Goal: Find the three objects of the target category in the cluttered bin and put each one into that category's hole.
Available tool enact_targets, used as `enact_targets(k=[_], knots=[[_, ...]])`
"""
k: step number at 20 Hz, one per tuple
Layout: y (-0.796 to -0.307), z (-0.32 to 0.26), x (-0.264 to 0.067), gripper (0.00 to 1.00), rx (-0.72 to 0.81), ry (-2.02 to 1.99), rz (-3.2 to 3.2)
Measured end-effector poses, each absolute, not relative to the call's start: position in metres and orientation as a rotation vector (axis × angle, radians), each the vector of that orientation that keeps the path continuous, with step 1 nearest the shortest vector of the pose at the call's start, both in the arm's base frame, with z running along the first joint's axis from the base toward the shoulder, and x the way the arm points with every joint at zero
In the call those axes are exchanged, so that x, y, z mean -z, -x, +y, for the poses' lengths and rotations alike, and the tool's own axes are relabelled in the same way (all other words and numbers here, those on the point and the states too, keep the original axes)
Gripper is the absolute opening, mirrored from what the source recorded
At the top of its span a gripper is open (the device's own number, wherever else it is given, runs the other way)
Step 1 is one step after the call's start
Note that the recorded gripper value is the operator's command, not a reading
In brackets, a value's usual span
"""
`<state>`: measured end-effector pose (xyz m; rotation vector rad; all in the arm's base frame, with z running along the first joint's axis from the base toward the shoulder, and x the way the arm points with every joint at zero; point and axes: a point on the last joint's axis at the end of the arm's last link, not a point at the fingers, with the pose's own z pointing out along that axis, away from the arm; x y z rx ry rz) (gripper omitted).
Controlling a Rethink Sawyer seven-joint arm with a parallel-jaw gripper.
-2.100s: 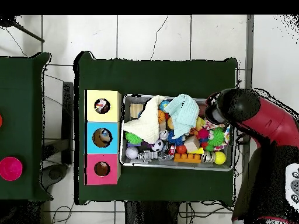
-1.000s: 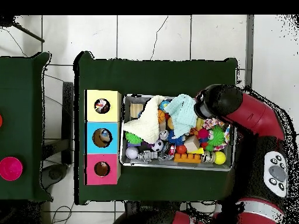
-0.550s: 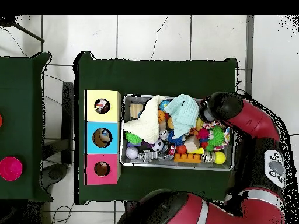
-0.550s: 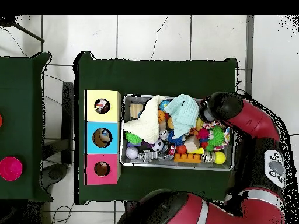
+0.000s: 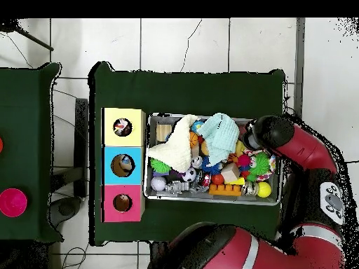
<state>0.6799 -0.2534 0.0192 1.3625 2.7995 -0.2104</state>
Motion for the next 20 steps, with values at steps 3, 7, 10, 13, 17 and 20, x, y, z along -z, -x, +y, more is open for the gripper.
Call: enact_targets(k=[3,7,10,13,17,20], knots=[[-0.680,-0.259,-0.016,1.00,0.216,-1.358,2.775],[-0.679,-0.264,-0.007,1.00,0.223,-1.348,2.747],[-0.679,-0.267,0.004,1.00,0.219,-1.338,2.720],[-0.677,-0.269,0.018,1.00,0.211,-1.338,2.706],[-0.674,-0.268,0.027,1.00,0.199,-1.349,2.712],[-0.674,-0.267,0.029,1.00,0.189,-1.352,2.714]])
